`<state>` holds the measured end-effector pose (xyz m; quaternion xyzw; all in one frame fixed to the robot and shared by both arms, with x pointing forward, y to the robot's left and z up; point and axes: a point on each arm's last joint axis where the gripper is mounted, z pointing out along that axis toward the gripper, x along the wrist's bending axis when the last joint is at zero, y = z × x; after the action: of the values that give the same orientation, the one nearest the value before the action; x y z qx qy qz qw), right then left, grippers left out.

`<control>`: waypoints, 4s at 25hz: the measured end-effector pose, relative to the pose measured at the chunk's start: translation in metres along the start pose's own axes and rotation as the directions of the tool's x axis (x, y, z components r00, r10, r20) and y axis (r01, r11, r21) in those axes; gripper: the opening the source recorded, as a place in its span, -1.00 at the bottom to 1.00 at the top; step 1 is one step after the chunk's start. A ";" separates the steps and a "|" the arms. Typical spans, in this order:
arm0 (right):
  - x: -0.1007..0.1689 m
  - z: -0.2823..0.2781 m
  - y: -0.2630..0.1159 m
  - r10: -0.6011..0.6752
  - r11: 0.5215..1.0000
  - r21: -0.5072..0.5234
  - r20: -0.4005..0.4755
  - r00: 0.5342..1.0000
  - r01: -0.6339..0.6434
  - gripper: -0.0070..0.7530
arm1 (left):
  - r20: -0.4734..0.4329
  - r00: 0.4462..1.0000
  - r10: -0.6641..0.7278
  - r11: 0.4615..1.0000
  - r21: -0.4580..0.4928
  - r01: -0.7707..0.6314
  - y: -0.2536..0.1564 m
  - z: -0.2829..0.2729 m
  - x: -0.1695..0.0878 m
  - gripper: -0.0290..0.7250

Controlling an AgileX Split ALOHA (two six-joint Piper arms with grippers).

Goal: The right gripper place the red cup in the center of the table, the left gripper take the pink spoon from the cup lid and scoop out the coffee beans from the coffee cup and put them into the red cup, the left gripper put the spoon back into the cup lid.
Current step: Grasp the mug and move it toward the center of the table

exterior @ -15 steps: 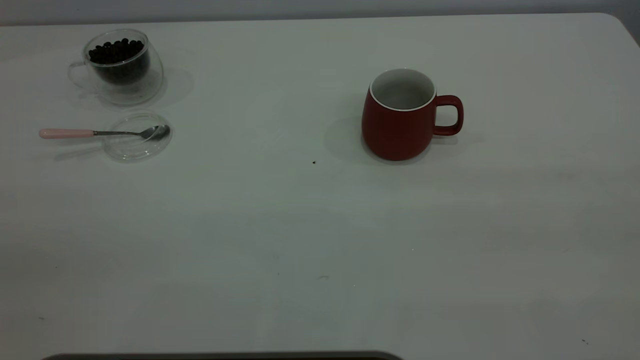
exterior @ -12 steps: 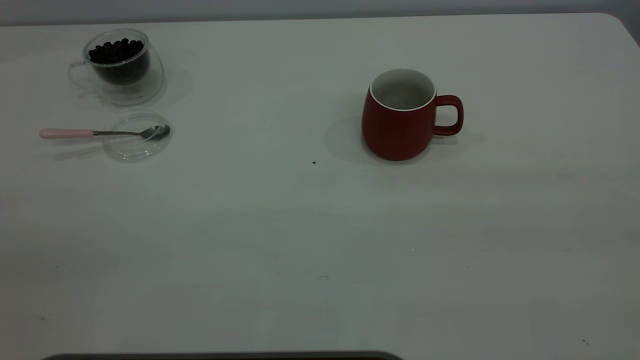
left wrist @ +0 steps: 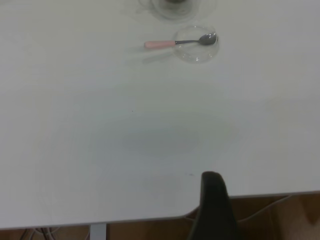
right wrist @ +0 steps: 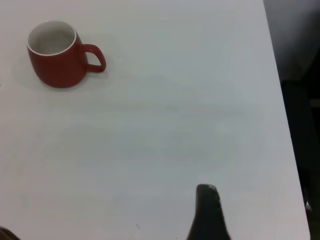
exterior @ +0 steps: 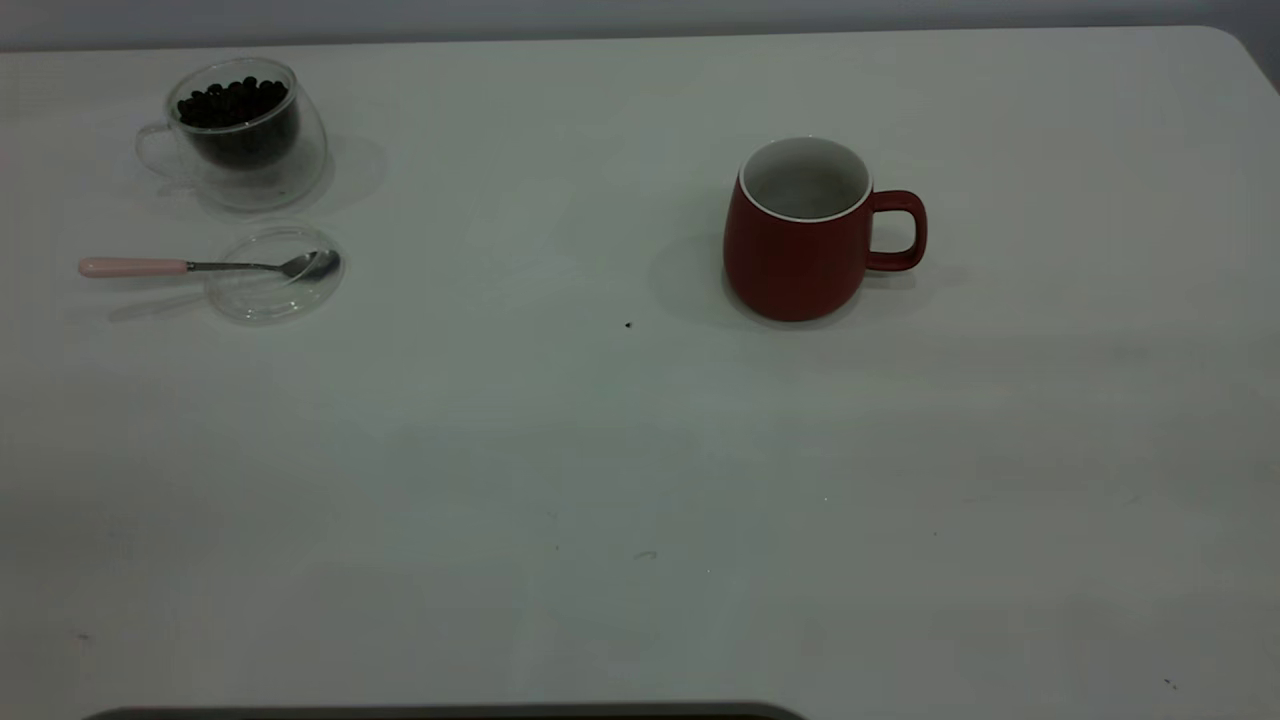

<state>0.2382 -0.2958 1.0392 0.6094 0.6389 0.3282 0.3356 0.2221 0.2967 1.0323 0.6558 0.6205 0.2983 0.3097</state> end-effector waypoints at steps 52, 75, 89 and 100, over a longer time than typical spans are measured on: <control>-0.003 0.262 0.114 -0.469 0.669 0.351 -0.485 0.738 0.655 0.57 | 0.000 1.000 0.000 1.000 0.000 0.000 0.000 0.000 0.000 0.63; 0.095 0.458 0.072 -0.668 0.365 0.160 -0.641 0.378 0.917 0.57 | 0.000 1.000 0.000 1.000 0.000 0.000 0.000 0.000 0.000 0.63; 0.149 0.479 0.061 -0.684 0.383 0.076 -0.646 0.338 0.921 0.57 | 0.000 1.000 0.000 1.000 0.000 0.000 0.000 0.000 0.000 0.63; 0.230 0.458 0.056 -0.709 0.489 -0.062 -0.610 0.354 0.870 0.57 | 0.000 1.000 0.000 1.000 0.000 0.000 0.000 0.000 0.000 0.63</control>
<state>0.6420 -0.0591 0.8225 0.1334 0.9586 0.1940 0.1605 0.2221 0.2967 1.0323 0.6558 0.6205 0.2983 0.3097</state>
